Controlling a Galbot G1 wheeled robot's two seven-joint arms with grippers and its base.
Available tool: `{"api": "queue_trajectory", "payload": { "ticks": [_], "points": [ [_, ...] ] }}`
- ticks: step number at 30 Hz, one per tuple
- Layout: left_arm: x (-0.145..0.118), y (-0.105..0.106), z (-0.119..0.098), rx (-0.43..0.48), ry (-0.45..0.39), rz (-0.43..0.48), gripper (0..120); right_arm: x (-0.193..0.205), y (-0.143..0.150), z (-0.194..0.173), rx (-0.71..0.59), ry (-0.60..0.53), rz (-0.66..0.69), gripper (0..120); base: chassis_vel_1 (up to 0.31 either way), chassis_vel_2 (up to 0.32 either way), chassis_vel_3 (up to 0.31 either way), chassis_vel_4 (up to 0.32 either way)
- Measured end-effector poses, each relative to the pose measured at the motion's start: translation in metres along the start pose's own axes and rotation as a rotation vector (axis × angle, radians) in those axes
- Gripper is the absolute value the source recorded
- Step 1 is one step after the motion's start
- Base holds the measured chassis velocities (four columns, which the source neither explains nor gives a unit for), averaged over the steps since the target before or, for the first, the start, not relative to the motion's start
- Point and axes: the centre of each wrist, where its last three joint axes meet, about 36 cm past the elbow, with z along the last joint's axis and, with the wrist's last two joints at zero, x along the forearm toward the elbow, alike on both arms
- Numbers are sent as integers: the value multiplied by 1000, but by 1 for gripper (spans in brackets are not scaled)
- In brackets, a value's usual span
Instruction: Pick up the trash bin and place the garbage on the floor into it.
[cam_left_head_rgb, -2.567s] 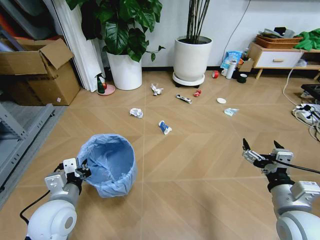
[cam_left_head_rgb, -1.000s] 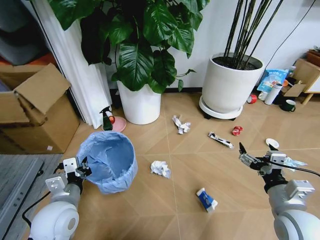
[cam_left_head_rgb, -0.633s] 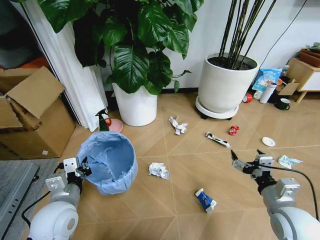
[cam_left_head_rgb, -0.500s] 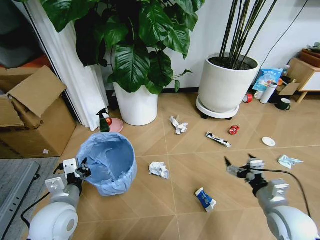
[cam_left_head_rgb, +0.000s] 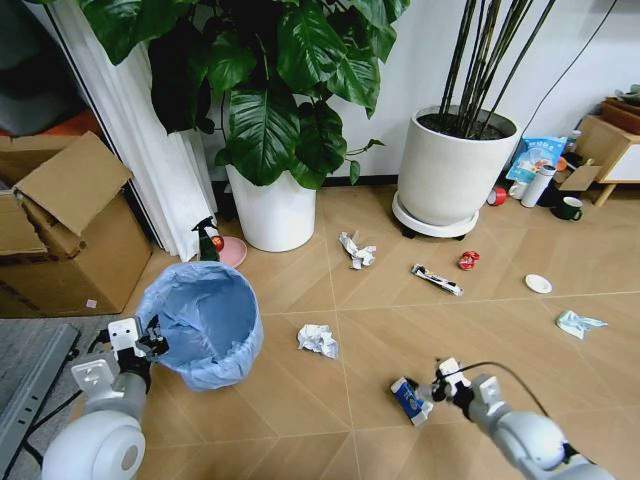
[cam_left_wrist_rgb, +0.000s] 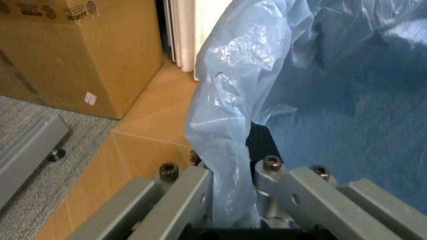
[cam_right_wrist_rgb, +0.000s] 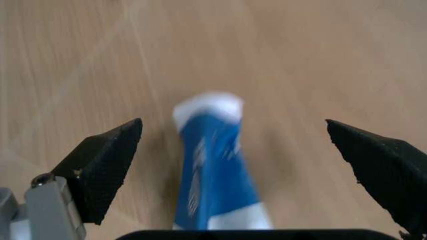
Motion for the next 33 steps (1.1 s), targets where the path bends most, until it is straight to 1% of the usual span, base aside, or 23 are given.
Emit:
{"api": "queue_trajectory", "payload": {
  "ticks": [5, 14, 17, 18, 19, 22, 23, 26, 27, 30, 31, 32, 33],
  "points": [
    [0, -2, 0, 2, 0, 5, 0, -15, 7, 14, 24, 44, 3, 100, 0, 0, 0, 0],
    [0, -4, 1, -2, 0, 13, 0, -25, 6, 20, 36, 42, 25, 100, 0, 0, 0, 0],
    [0, -5, 1, -2, 2, 16, 0, -29, 7, 21, 34, 41, 27, 98, 0, 0, 0, 0],
    [0, -5, 1, -2, 2, 16, 0, -30, 8, 21, 32, 39, 27, 94, 0, 0, 0, 0],
    [0, -5, 1, -2, 2, 16, 0, -30, 8, 21, 32, 39, 27, 94, 0, 0, 0, 0],
    [0, -5, 1, -3, 2, 17, 0, -33, 7, 21, 27, 35, 22, 81, 0, 0, 0, 0],
    [0, -5, 1, -3, 2, 17, 0, -33, 7, 21, 27, 35, 22, 81, 0, 0, 0, 0],
    [1, -6, 0, -4, 0, 19, 0, -35, 7, 23, 29, 30, 17, 68, 0, 0, 0, 0],
    [1, -6, 0, -4, 0, 19, 0, -35, 7, 23, 29, 30, 17, 68, 0, 0, 0, 0],
    [1, -6, 0, -5, -1, 20, 0, -36, 8, 24, 26, 29, 17, 53, 0, 0, 0, 0],
    [2, -6, -1, -5, -1, 20, 0, -36, 8, 24, 25, 29, 17, 50, 0, 0, 0, 0],
    [2, -6, -1, -5, -1, 20, 0, -36, 8, 24, 25, 29, 17, 50, 0, 0, 0, 0],
    [2, -6, -1, -6, -2, 20, 0, -36, 9, 24, 25, 30, 17, 45, 0, 0, 0, 0]
  ]
}}
